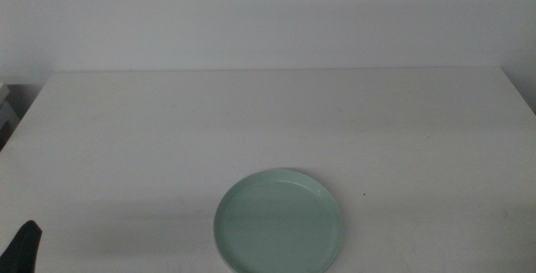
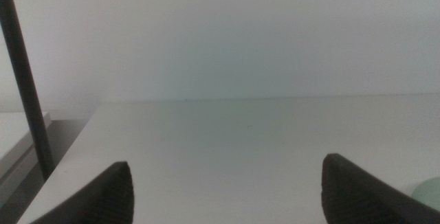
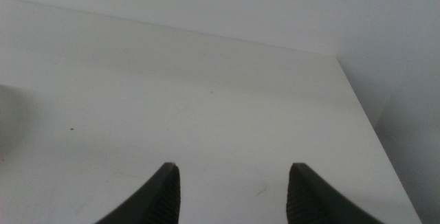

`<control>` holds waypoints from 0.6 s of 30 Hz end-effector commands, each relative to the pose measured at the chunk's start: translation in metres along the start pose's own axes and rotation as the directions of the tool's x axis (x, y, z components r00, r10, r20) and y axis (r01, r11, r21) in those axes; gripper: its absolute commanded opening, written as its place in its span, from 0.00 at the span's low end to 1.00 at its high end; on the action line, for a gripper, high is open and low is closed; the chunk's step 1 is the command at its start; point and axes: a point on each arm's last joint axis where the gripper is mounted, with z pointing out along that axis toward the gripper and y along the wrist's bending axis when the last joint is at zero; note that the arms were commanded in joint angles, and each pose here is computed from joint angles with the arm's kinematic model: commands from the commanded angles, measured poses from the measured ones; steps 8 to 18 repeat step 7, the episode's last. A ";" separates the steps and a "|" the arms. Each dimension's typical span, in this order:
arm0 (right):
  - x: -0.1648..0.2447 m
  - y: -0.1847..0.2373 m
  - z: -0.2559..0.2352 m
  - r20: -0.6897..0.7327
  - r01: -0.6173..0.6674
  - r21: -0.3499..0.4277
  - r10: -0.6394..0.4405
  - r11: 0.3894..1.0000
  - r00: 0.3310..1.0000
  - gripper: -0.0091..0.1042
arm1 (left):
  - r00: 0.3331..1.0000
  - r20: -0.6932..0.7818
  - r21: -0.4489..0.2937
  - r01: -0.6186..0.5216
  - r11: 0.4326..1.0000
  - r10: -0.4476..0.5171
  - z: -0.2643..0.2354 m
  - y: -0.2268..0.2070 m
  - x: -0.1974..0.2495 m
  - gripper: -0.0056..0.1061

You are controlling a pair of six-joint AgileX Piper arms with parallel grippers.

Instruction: Stack the three bowls on top of each other.

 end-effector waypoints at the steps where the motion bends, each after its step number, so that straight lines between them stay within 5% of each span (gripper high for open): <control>1: -0.008 -0.002 -0.003 0.091 0.008 0.025 -0.011 1.000 0.996 0.44 | 0.996 0.090 0.009 0.020 1.000 -0.020 -0.001 -0.001 -0.009 0.95; 18: -0.007 -0.002 -0.003 0.080 0.014 0.024 -0.016 1.000 0.997 0.44 | 0.996 0.091 0.009 0.019 1.000 -0.019 -0.001 -0.001 -0.009 0.95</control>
